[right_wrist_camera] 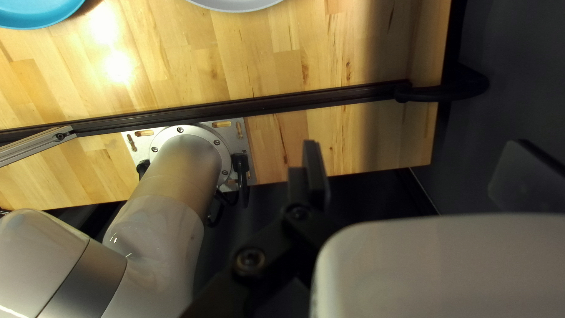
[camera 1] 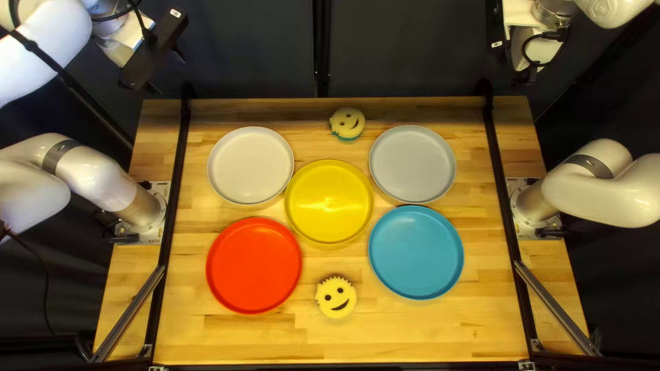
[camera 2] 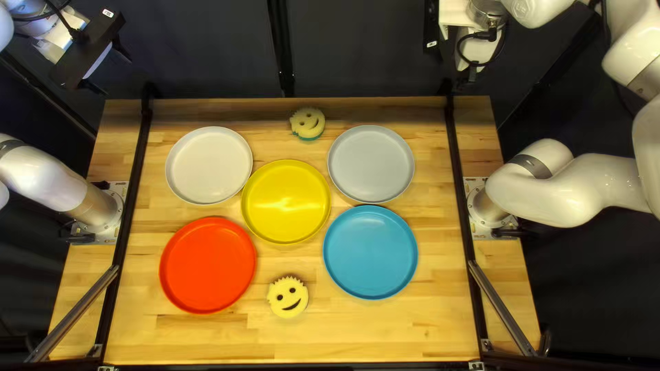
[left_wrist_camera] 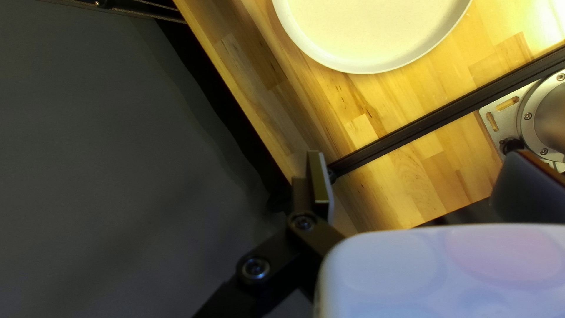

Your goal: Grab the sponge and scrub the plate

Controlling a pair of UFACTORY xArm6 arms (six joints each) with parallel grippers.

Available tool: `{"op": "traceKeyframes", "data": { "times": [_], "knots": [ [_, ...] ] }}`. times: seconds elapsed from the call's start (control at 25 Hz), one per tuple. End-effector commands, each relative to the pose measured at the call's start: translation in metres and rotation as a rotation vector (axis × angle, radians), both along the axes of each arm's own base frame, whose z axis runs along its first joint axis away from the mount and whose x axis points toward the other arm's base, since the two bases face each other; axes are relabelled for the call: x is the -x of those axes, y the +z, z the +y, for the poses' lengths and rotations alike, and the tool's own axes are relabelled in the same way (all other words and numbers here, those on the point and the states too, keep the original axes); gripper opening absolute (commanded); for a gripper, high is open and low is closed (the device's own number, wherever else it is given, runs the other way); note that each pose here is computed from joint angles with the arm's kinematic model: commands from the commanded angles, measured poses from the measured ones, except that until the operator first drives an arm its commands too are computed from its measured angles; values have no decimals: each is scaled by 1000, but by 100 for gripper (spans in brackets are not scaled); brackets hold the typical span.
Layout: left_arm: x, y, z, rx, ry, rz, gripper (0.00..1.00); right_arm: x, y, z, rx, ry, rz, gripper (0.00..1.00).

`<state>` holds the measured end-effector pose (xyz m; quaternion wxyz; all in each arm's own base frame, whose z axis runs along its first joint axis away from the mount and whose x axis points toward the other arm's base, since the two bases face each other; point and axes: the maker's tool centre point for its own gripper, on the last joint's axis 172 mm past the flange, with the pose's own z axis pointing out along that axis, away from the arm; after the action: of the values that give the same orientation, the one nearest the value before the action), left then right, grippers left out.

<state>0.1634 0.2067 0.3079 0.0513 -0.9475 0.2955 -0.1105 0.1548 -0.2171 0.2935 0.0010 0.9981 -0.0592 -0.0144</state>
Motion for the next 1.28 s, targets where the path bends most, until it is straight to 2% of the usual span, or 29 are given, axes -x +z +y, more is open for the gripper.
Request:
{"op": "traceKeyframes", "data": {
  "times": [0.04,0.8,1.08,1.28],
  "knots": [
    [0,0,0,0,0,0,100,0,0,0,0,0,0,100],
    [0,0,0,0,0,0,100,1,-1,-1,3,3,3,100],
    [0,0,0,0,0,0,100,-37,-14,0,-17,3,-45,100],
    [0,0,0,0,0,0,100,-81,-37,-6,-53,-11,-92,100]
  ]
}}
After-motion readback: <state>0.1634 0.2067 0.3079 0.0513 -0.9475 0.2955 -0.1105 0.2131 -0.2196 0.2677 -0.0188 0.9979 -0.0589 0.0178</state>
